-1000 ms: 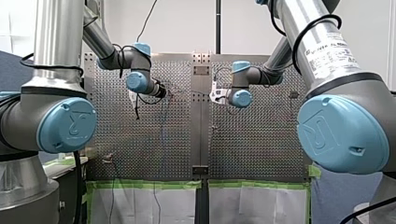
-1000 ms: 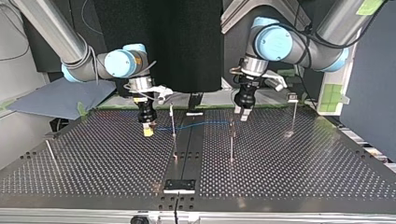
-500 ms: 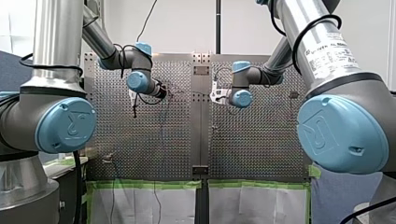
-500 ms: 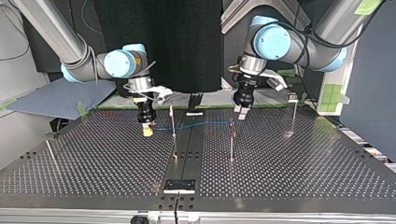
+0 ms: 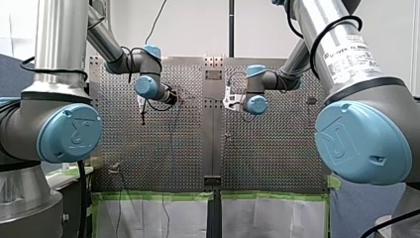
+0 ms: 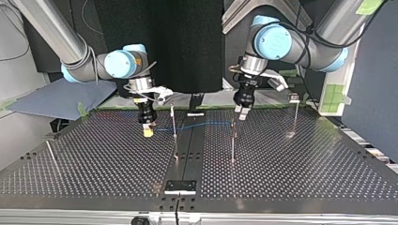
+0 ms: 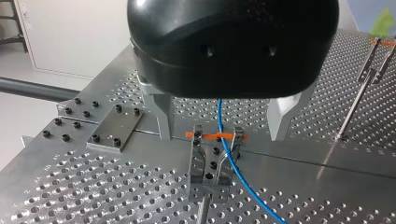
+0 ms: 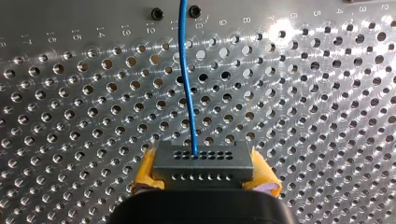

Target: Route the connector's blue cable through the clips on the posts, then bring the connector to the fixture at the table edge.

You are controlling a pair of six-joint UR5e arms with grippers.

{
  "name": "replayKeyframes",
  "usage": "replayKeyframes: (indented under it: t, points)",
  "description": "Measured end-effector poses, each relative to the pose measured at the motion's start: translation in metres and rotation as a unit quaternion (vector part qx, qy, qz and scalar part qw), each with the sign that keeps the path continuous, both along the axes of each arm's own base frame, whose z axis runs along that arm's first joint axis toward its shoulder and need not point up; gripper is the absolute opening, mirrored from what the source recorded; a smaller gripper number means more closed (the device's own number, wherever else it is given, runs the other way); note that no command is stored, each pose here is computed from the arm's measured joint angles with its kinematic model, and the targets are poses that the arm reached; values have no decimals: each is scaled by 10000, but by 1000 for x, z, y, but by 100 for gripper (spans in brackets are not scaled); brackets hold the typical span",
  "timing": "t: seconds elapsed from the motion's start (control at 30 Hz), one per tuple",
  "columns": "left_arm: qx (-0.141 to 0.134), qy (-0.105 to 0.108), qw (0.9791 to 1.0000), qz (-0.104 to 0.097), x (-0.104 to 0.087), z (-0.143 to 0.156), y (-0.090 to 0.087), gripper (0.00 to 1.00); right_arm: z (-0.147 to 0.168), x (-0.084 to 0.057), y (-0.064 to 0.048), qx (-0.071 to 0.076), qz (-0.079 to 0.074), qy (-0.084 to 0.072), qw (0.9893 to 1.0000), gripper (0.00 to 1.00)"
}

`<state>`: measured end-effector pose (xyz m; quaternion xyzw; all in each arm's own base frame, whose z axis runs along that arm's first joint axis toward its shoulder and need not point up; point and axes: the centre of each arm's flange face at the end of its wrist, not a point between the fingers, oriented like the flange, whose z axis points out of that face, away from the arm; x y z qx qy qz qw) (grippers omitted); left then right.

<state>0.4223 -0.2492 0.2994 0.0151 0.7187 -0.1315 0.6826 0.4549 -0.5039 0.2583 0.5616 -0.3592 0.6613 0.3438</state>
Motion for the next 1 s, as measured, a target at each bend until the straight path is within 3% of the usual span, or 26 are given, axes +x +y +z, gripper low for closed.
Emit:
replayKeyframes:
  t: [0.5, 1.0]
  points:
    - [-11, -9, 10000, -19, 0, 0, -1, 98, -1, 0, 0, 14, 1, 8, 10000, 0]
    - [-41, -143, 9997, -191, -6, 3, -16, 98, -5, -1, 2, 100, -9, 82, 9999, 0]
